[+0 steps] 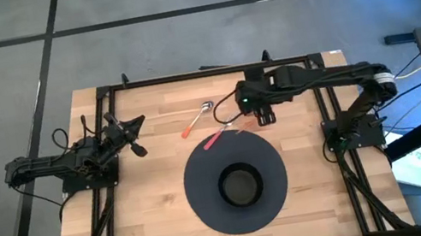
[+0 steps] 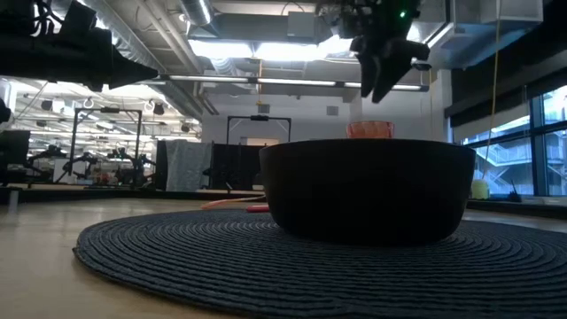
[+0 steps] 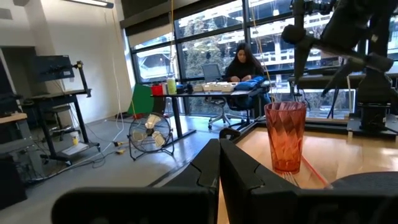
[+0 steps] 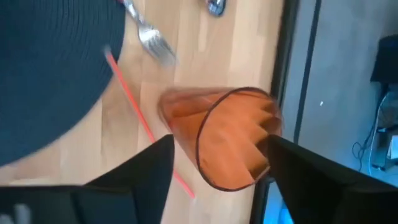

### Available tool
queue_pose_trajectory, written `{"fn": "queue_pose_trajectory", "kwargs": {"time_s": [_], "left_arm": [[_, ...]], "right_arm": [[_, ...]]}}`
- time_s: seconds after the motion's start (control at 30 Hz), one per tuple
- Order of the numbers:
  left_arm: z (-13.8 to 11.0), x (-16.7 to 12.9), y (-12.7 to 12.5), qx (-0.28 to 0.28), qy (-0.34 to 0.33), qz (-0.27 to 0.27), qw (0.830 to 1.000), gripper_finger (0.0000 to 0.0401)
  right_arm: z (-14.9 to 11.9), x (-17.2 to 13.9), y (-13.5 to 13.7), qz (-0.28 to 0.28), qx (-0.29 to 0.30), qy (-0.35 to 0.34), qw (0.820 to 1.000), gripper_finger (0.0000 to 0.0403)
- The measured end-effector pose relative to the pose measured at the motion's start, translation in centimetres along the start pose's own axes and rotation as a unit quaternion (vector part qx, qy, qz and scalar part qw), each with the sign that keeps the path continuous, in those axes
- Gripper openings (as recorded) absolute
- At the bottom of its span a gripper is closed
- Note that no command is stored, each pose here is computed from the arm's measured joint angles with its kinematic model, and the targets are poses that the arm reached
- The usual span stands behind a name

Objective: Pick & Place Utensil
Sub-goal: Put the orange glass on the blue mat to the top right of the black bowl

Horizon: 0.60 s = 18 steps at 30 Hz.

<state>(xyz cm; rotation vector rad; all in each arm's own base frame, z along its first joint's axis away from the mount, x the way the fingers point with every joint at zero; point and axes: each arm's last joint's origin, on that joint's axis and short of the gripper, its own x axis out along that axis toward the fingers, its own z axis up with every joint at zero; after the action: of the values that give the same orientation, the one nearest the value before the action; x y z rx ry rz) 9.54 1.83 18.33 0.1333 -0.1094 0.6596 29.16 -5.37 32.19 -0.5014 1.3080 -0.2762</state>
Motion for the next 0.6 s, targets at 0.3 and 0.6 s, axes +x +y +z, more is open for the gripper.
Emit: {"fn": "queue_pose_trajectory", "kwargs": {"time_s": [0.3,0.6], "left_arm": [[0.0,0.0,0.0,0.000,0.000,0.000,1.000,0.0003],[0.0,0.0,0.0,0.000,0.000,0.000,1.000,0.0003]], "right_arm": [[-0.9,0.1,-1.1,0.064,0.047,-0.015,0.997,0.0269],[-2.2,1.1,-3.3,0.103,0.099,-0.013,0.990,0.0267]]}}
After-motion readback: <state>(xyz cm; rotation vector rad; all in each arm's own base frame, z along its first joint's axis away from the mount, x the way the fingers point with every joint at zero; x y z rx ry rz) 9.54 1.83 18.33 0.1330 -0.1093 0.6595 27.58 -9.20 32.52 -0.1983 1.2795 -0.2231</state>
